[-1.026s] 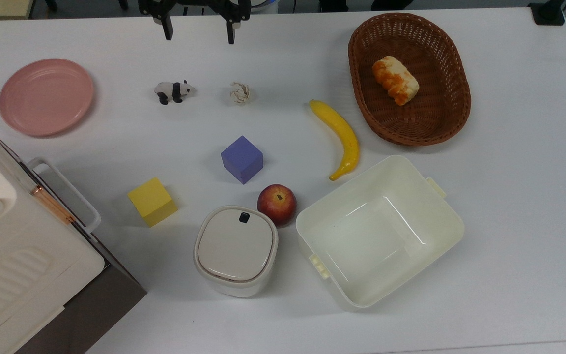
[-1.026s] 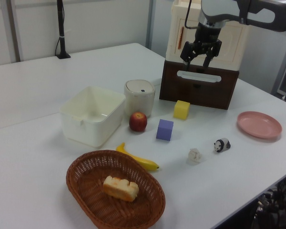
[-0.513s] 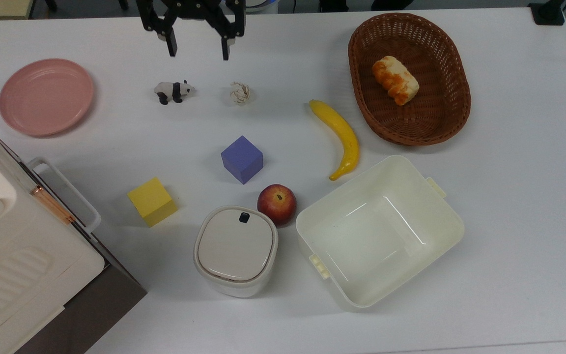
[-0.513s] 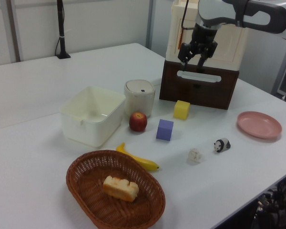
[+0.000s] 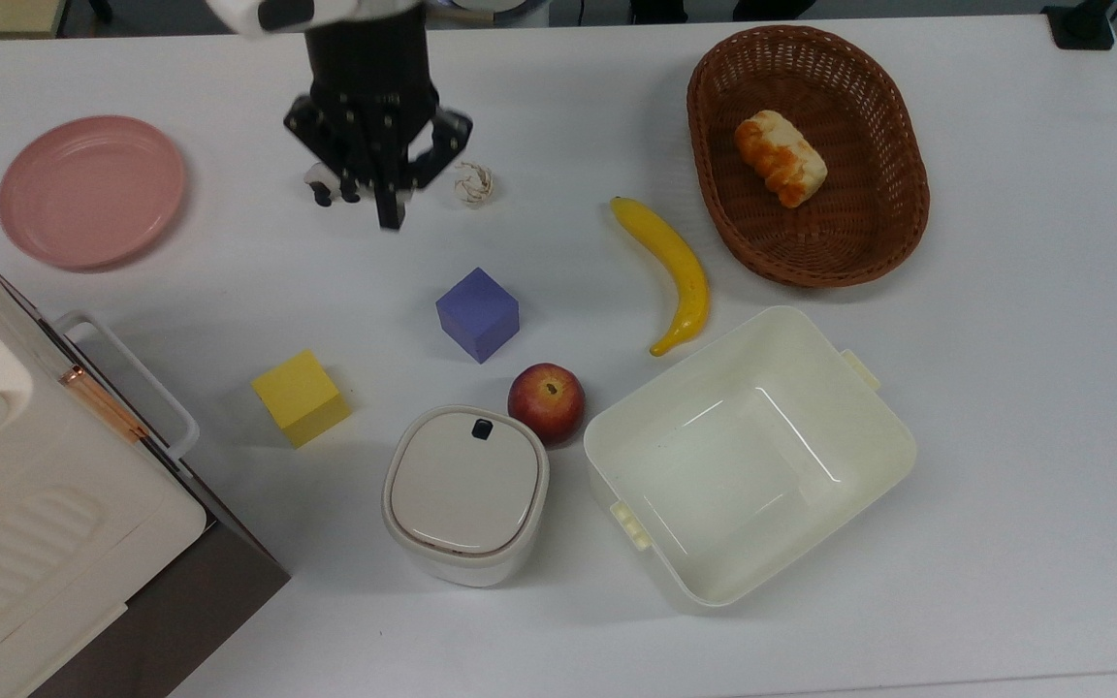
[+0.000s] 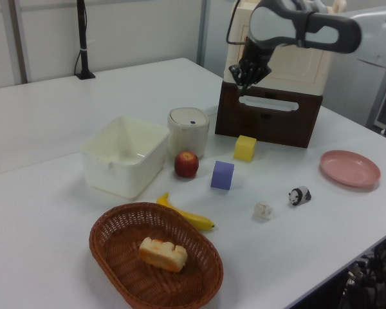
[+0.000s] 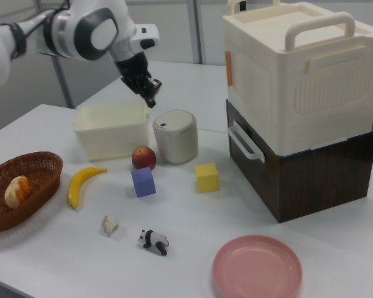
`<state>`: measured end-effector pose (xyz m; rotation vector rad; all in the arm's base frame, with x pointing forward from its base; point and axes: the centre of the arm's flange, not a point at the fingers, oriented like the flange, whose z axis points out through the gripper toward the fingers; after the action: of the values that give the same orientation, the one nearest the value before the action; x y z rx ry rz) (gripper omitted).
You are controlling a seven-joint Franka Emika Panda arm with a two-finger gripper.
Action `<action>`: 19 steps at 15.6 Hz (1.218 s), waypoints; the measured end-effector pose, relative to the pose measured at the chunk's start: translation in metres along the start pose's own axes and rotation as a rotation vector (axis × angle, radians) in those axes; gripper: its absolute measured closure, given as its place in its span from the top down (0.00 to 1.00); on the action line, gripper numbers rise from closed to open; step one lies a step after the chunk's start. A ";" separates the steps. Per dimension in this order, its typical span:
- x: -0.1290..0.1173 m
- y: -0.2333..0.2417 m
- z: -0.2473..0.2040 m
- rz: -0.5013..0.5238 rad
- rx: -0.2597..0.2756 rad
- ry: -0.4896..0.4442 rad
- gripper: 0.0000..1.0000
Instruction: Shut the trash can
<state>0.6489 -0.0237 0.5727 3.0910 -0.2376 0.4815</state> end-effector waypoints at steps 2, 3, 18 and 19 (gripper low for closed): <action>0.016 -0.005 0.021 0.017 0.001 0.040 0.01; 0.023 -0.007 0.033 0.027 0.003 0.056 0.01; 0.035 -0.050 0.120 -0.022 -0.041 0.058 0.01; 0.035 -0.050 0.123 -0.025 -0.044 0.058 0.01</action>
<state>0.7267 0.0173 0.4674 3.0275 -0.2053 0.5569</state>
